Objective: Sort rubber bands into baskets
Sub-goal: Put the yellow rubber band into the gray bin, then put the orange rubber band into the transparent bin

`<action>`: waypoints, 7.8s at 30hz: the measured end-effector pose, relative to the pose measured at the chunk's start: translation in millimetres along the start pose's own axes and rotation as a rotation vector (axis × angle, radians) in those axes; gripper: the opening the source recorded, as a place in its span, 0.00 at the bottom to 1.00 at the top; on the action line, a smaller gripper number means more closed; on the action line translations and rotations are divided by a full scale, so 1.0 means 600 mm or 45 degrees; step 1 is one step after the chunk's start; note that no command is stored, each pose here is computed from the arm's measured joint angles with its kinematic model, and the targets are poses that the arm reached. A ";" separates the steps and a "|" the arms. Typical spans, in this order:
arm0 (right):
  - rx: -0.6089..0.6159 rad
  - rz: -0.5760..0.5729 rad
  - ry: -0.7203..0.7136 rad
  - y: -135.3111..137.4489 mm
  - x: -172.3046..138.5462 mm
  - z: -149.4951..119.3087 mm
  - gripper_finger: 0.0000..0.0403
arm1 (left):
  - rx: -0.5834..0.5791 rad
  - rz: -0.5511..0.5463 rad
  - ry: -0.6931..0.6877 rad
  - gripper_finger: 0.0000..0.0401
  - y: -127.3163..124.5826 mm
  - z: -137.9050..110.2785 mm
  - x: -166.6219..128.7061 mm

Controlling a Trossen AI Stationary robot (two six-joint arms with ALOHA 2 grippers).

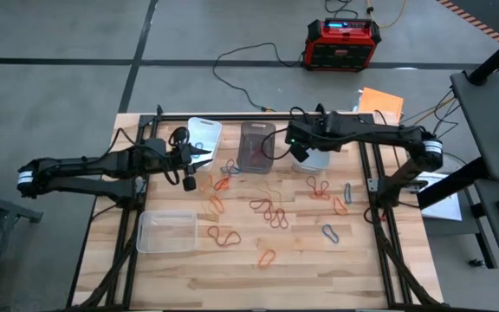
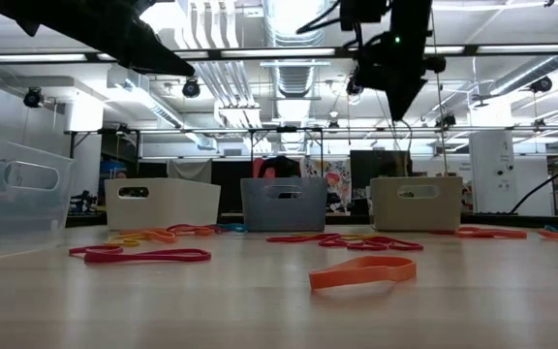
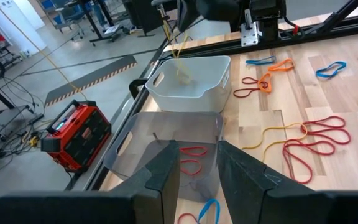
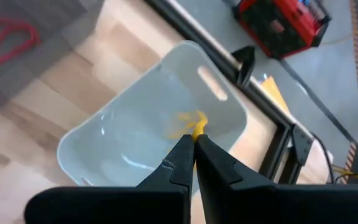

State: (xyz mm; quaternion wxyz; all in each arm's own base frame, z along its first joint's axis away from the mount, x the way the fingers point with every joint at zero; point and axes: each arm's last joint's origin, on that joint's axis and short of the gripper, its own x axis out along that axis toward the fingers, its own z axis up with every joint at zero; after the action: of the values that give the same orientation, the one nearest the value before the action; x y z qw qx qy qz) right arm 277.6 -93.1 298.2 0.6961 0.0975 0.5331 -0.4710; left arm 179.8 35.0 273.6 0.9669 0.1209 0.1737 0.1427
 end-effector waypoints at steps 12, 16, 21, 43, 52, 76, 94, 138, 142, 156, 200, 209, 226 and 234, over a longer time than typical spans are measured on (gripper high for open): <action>-0.116 0.036 0.206 0.012 0.066 -0.001 0.02 | -0.039 -0.002 0.009 0.23 0.000 -0.001 0.000; -0.119 0.032 0.239 0.010 0.080 -0.006 0.02 | -0.046 -0.003 0.013 0.23 0.000 -0.002 0.000; -0.108 0.034 0.231 0.010 0.099 -0.010 0.02 | -0.065 -0.003 0.013 0.23 0.000 -0.002 0.000; 0.044 0.084 0.176 -0.004 0.155 -0.006 0.09 | -0.260 -0.097 -0.004 0.23 -0.007 0.000 -0.001; 0.037 0.121 0.189 -0.003 0.154 -0.006 0.30 | -0.304 -0.190 0.007 0.23 -0.026 -0.001 -0.003; -0.108 0.551 -0.394 0.070 -0.067 -0.073 0.45 | -0.389 -0.484 0.265 0.23 -0.129 -0.042 0.024; -0.259 0.593 -0.531 0.130 -0.123 -0.149 0.48 | -0.275 -0.483 0.563 0.23 -0.173 -0.084 0.088; -0.138 0.532 -0.499 0.117 -0.083 -0.180 0.53 | 0.316 -0.545 0.975 0.55 -0.196 -0.101 0.186; -0.136 0.533 -0.501 0.117 -0.084 -0.180 0.53 | 0.316 -0.545 0.992 0.55 -0.203 -0.113 0.198; -0.140 0.532 -0.502 0.117 -0.083 -0.180 0.53 | 0.323 -0.565 1.048 0.36 -0.209 -0.123 0.205; -0.026 0.653 -0.580 0.147 -0.029 -0.205 0.53 | -0.130 -0.715 0.925 0.00 -0.195 0.053 -0.071; -0.014 0.683 -0.607 0.150 -0.033 -0.203 0.53 | -0.108 -0.646 1.314 0.00 -0.209 -0.005 -0.090; -0.039 0.697 -0.598 0.150 -0.033 -0.204 0.53 | -0.061 -0.584 1.452 0.00 -0.230 -0.070 -0.069; -0.036 0.698 -0.597 0.150 -0.033 -0.204 0.53 | -0.041 -0.532 1.467 0.00 -0.236 -0.076 -0.061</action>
State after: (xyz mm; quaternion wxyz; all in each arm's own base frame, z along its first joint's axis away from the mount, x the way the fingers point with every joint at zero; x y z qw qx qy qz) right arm 267.0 44.3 231.3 0.9011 0.1166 0.3193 -0.2691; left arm 162.9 -99.9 203.3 0.7267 -0.0271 0.6864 -0.0050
